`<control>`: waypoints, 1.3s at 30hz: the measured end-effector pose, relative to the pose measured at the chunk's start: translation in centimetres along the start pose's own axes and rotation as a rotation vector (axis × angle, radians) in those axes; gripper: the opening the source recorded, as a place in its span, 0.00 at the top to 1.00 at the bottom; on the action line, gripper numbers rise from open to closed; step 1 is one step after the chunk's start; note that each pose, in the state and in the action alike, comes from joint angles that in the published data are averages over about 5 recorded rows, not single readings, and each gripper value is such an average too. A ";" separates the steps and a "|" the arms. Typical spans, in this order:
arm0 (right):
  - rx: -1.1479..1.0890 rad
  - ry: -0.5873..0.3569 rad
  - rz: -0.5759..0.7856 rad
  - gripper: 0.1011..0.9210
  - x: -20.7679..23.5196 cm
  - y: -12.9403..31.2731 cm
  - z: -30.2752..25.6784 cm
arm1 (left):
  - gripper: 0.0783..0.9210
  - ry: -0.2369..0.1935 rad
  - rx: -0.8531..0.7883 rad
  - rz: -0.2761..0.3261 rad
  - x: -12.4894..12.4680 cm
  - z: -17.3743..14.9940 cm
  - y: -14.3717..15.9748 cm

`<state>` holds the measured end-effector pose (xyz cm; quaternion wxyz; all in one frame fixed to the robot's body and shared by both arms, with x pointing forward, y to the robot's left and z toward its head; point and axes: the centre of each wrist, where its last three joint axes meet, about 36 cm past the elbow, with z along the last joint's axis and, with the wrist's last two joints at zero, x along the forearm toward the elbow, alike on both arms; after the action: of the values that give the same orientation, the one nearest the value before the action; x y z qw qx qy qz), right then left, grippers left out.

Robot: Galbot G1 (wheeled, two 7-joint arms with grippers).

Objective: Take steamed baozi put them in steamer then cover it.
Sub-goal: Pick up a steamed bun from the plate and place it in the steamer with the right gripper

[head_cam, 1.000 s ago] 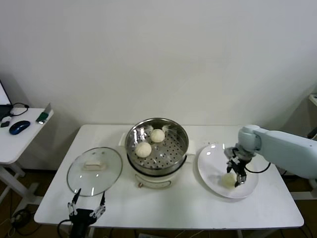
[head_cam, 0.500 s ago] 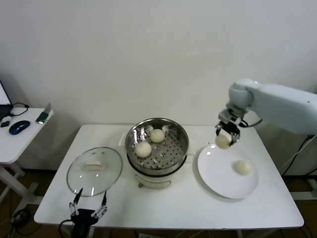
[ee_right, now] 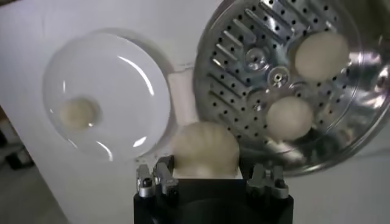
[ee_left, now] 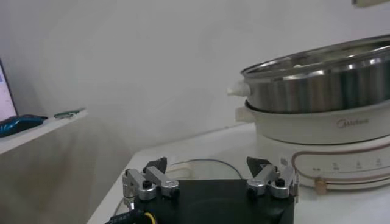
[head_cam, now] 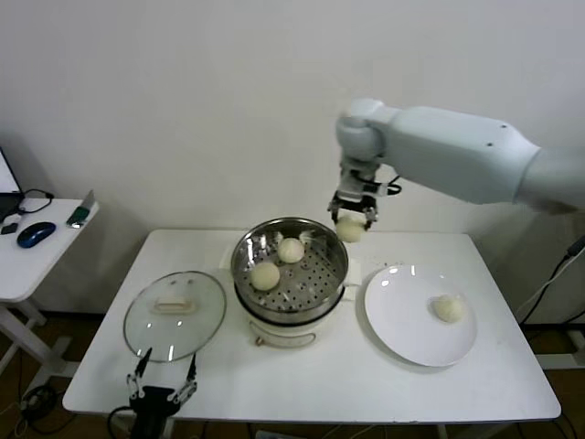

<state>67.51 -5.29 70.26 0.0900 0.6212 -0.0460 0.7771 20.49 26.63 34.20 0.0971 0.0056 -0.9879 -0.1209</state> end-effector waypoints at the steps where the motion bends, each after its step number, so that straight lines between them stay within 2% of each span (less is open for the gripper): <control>1: 0.030 0.000 -0.003 0.29 -0.4 -1.0 -0.6 | 0.12 -0.001 0.001 -0.001 0.0 0.0 0.0; 5: 0.128 -0.011 -0.018 0.29 -2.4 -4.0 -2.9 | 0.12 -0.004 0.003 -0.004 0.0 -0.2 0.1; 11: 0.217 -0.038 -0.035 0.29 -4.9 -6.2 -5.4 | 0.12 -0.006 0.006 -0.006 -0.3 -0.2 0.2; 32: 0.305 -0.112 -0.058 0.28 -8.0 -8.3 -9.7 | 0.12 0.007 0.009 -0.003 -0.3 0.3 0.2; 35: 0.299 -0.119 -0.055 0.25 -8.1 -8.3 -9.9 | 0.12 0.008 0.009 -0.003 -0.3 0.4 0.2; 39: 0.292 -0.121 -0.052 0.16 -8.1 -8.3 -9.9 | 0.12 0.007 0.009 -0.004 -0.4 0.3 0.2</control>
<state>61.43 3.99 59.83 0.0161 0.6742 0.0781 0.7342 20.80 26.91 33.85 0.1002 0.0085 -0.9881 -0.1164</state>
